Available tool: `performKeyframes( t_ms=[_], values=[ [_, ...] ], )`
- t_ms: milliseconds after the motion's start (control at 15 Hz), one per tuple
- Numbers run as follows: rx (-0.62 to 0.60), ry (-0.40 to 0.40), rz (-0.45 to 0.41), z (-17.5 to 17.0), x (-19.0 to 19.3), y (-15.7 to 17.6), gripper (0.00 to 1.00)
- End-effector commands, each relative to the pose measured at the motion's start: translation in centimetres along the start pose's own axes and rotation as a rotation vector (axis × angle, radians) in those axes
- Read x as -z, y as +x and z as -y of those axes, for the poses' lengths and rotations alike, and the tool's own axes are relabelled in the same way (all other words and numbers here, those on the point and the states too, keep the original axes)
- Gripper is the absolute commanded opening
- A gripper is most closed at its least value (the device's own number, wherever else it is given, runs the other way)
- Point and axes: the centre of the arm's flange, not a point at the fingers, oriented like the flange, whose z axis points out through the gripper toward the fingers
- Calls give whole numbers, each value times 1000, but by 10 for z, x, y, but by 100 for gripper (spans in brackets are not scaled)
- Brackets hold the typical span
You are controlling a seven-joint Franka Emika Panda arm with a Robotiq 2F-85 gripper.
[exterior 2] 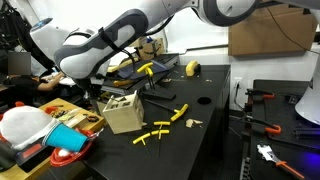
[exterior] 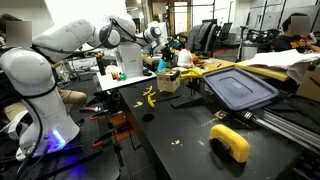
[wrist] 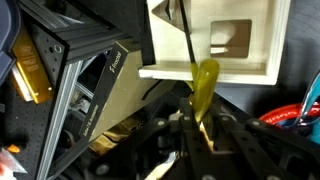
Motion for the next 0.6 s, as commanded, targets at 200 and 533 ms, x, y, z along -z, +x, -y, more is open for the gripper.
performKeyframes(
  t_ms=[200,533],
  values=[
    [-57,-50,8,-5,16,-2,4],
    [-170,-3,54,-20,28,-13,4]
  ],
)
